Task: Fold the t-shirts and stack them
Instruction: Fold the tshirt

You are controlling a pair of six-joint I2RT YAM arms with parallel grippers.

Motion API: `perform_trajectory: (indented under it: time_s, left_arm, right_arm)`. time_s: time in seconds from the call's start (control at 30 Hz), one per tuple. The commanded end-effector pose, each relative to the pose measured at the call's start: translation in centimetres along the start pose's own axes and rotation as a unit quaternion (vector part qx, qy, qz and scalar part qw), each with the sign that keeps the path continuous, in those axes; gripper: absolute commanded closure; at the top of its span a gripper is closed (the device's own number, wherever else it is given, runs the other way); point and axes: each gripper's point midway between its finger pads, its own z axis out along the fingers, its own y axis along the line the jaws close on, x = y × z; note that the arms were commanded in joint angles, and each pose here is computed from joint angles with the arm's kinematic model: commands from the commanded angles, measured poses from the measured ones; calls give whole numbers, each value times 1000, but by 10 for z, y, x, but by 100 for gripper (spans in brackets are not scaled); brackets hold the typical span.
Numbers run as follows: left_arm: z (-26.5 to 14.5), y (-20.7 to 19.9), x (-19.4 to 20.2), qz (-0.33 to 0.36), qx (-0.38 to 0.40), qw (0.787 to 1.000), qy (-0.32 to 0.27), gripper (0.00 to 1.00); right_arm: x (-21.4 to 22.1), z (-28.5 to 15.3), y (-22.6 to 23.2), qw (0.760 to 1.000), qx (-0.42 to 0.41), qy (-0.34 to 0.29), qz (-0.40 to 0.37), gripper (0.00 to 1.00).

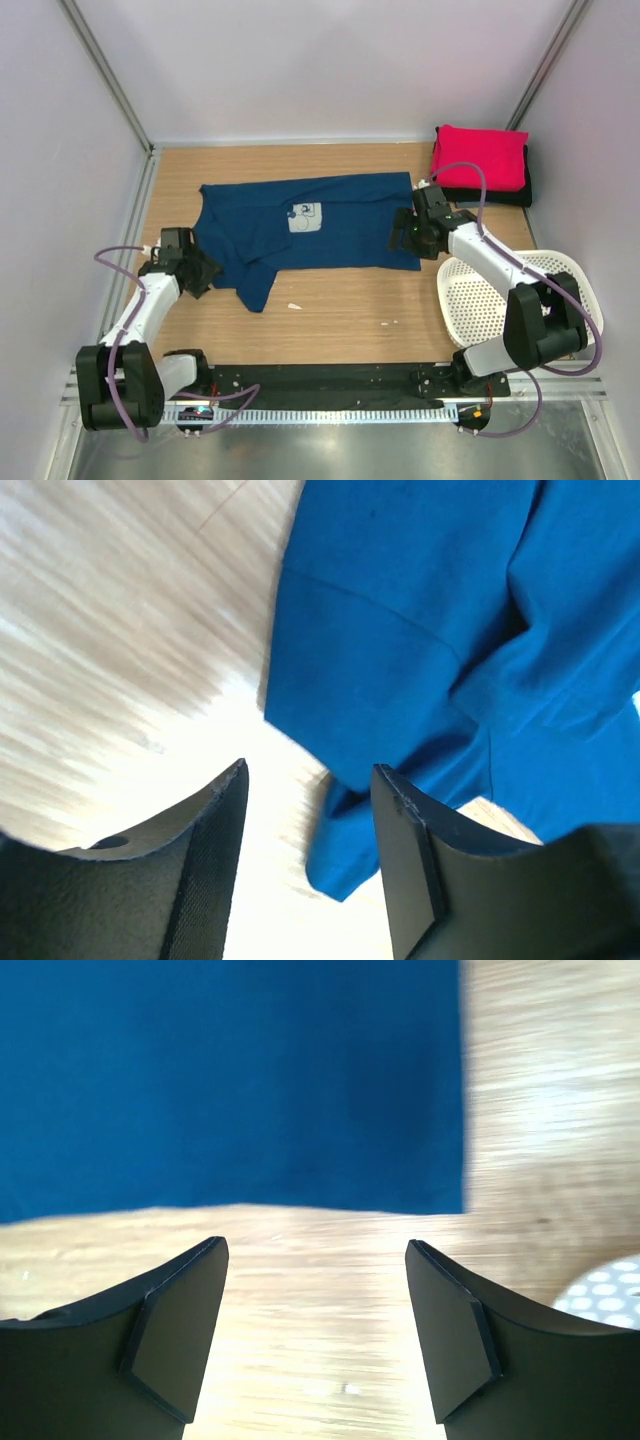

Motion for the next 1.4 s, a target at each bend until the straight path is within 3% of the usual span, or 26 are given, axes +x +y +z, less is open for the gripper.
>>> perform_trajectory:
  time_s: [0.0,0.43,0.53,0.57,0.67,0.7,0.97,1.23,1.3,1.33,1.37]
  left_arm:
    - [9,-10,-14,-9,12,1000,-23,48]
    - [45,1,-12,-10,-27,999,-14,59]
    - [47,-4,-14,-7,-24,1000,-8,74]
    - [45,-7,-15,-4,-21,1000,-8,86]
    - [29,-10,-21,0,-27,1000,-12,100]
    - [23,-12,-25,5,-28,999,-17,100]
    - [-23,-34,-40,56,-19,998,-10,100]
    - [-22,-23,-29,57,-46,997,7,90]
    - [-18,-19,-32,62,-58,996,-1,74]
    - [-14,-15,-30,64,-67,996,3,58]
    - [-11,-14,-28,65,-70,995,6,51]
  right_arm:
    - [-1,-14,43,998,-51,-22,-33,23]
    - [10,-2,43,999,-2,-20,-51,23]
    - [11,1,42,999,4,-16,-52,23]
    - [10,1,42,998,6,-16,-52,23]
    - [10,2,37,998,21,-15,-52,23]
    - [9,3,32,998,35,-20,-48,23]
    - [13,10,16,996,71,-15,-44,22]
    - [16,16,12,996,76,-10,-45,22]
    - [17,16,10,996,79,-9,-46,22]
    - [18,16,9,996,80,-8,-47,22]
    - [19,16,9,996,80,-7,-47,22]
